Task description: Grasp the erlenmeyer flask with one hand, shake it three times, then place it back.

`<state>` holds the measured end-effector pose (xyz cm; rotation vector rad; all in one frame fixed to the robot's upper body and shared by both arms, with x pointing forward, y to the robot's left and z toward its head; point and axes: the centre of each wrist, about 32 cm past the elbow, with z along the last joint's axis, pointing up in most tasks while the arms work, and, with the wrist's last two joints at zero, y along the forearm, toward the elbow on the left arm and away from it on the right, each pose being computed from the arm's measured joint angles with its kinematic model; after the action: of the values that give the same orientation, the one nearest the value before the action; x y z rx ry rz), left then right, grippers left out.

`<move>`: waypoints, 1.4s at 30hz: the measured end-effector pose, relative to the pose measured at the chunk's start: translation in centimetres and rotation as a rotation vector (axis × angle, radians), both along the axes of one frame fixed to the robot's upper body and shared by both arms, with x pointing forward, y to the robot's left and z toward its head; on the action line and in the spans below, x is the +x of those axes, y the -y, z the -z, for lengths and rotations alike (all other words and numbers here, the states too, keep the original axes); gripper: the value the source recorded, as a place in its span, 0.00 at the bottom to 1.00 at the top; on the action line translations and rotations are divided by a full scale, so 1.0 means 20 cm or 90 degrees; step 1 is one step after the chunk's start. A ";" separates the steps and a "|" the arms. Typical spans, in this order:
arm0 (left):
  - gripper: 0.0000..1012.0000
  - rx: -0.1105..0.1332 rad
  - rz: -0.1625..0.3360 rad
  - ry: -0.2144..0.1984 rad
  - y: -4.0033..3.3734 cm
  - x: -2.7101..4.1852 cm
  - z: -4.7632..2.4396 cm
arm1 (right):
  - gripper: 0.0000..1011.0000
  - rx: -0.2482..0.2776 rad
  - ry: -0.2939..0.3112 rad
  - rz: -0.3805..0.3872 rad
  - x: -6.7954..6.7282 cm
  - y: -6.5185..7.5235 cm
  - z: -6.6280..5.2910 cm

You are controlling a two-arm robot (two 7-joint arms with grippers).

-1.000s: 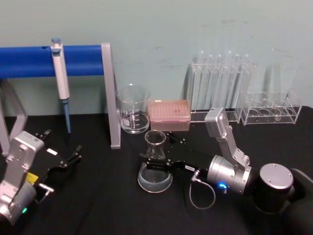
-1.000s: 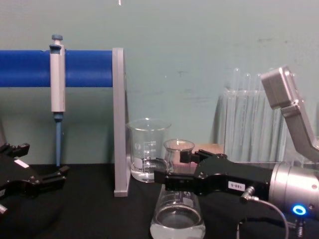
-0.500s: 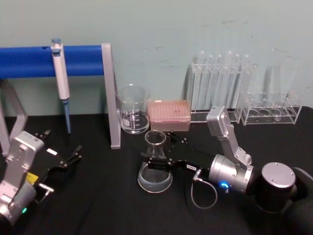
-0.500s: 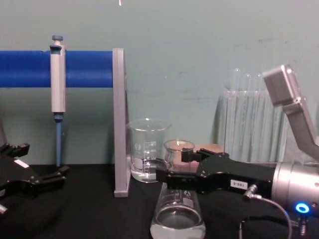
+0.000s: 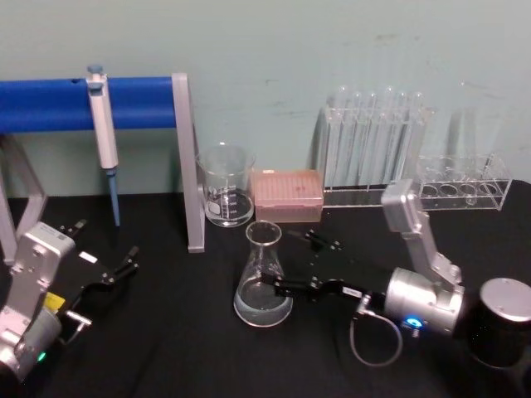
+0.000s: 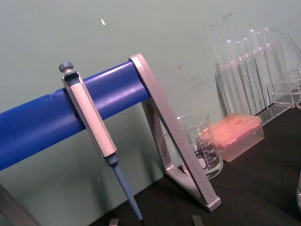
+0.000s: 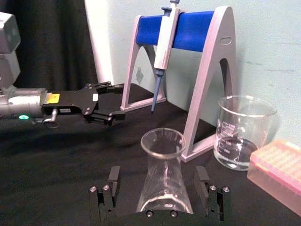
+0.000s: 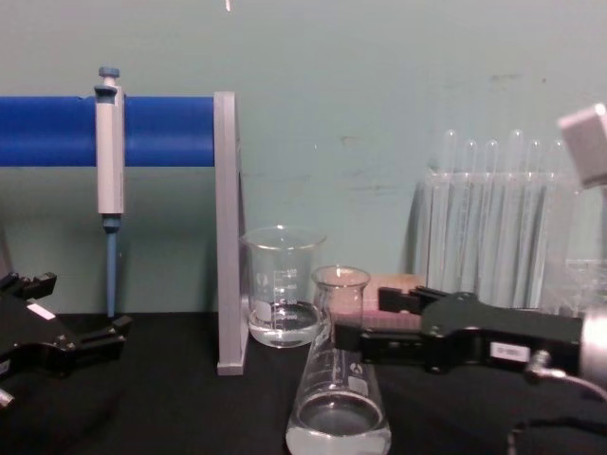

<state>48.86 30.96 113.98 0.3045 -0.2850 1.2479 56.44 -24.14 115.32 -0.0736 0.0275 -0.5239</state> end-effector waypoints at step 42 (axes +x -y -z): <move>0.99 0.000 0.000 0.000 0.000 0.000 0.000 | 0.99 -0.039 0.022 0.281 -0.04 0.14 0.08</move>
<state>48.86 30.97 113.98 0.3045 -0.2850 1.2479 55.67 -27.01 113.69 -0.1199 -0.0073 -0.9675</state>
